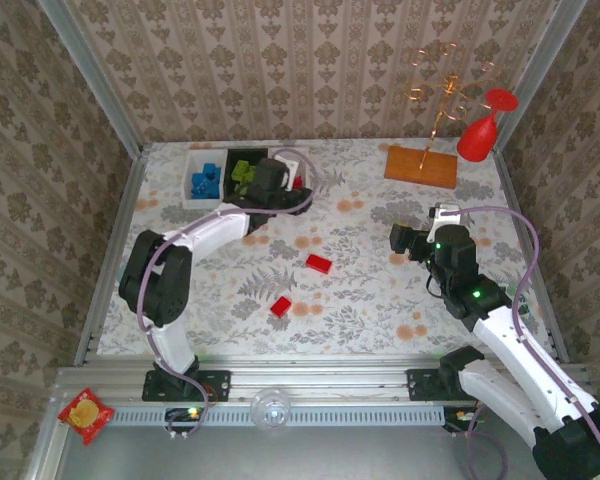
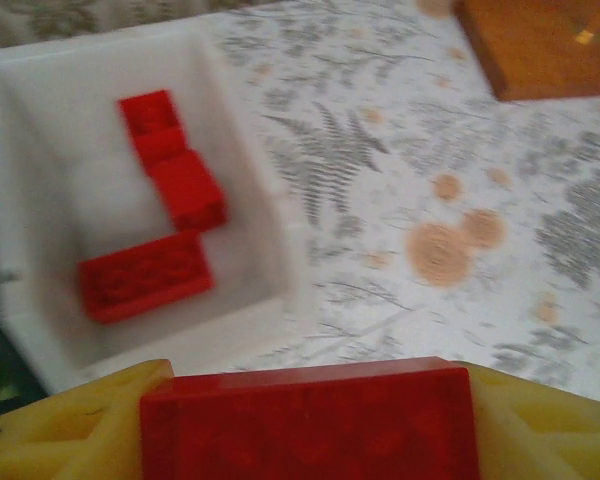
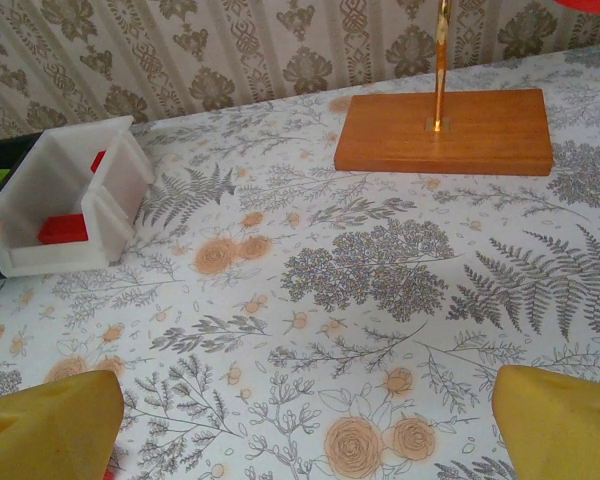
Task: Sort the legos into containers by color
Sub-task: Place the lego in the container.
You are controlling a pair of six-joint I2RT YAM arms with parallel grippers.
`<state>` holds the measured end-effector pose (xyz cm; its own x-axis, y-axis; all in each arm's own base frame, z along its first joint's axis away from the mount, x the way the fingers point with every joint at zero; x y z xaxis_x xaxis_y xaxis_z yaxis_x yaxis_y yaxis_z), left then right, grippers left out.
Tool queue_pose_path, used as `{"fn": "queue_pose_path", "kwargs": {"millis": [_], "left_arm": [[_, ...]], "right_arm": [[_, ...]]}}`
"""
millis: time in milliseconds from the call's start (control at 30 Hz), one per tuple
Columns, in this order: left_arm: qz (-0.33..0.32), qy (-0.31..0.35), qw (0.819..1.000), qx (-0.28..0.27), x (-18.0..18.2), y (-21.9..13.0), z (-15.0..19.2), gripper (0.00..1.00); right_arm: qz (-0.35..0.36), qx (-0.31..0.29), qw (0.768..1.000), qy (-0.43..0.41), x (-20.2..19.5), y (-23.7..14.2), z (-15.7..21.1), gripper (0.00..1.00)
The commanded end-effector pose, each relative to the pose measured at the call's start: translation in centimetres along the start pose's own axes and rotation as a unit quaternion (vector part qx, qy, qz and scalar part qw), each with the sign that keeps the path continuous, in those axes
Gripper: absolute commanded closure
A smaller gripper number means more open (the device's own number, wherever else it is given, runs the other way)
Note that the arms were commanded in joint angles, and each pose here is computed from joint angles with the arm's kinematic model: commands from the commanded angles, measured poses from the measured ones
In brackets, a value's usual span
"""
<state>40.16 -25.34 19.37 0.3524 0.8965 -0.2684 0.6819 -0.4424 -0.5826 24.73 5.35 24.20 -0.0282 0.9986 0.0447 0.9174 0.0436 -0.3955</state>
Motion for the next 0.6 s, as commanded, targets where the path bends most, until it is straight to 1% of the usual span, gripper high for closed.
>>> {"fn": "queue_pose_path", "kwargs": {"millis": [0,133,300,367,500,567], "left_arm": [[-0.009,-0.024,1.0,-0.007,1.9,0.2,-1.8,0.5],[-0.02,-0.02,1.0,-0.002,2.9,2.2,-3.0,0.49],[-0.058,-0.008,0.998,0.008,4.4,5.1,-4.1,0.48],[-0.072,-0.009,0.997,0.01,6.0,5.9,-5.0,0.46],[-0.076,-0.001,0.997,0.02,6.1,7.2,-5.8,0.38],[-0.08,0.003,0.997,0.018,6.1,7.2,-6.3,0.31]], "right_arm": [[-0.008,-0.006,1.0,0.009,0.2,0.2,0.1,0.04],[-0.01,-0.005,1.0,0.01,0.2,0.3,0.0,0.04],[-0.013,-0.004,1.0,0.009,0.3,0.3,0.2,0.04],[-0.013,-0.003,1.0,0.009,0.3,0.4,0.2,0.04],[-0.015,-0.002,1.0,0.009,0.4,0.4,0.2,0.04],[-0.014,-0.003,1.0,0.009,0.4,0.4,0.1,0.04]]}}
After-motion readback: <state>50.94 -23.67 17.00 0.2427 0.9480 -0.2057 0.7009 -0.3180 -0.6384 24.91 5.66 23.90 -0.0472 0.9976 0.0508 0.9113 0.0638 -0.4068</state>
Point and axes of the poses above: each hand's point on the last joint's axis, 136 mm out from that joint toward the fingers, its own y axis out along the fingers, its own x axis along the line the jaws close on, z = x × y, the point moved 6 cm from there along -y, back along the fingers, and after that the axes turned 9 degrees about -y, right-handed, at the moved point
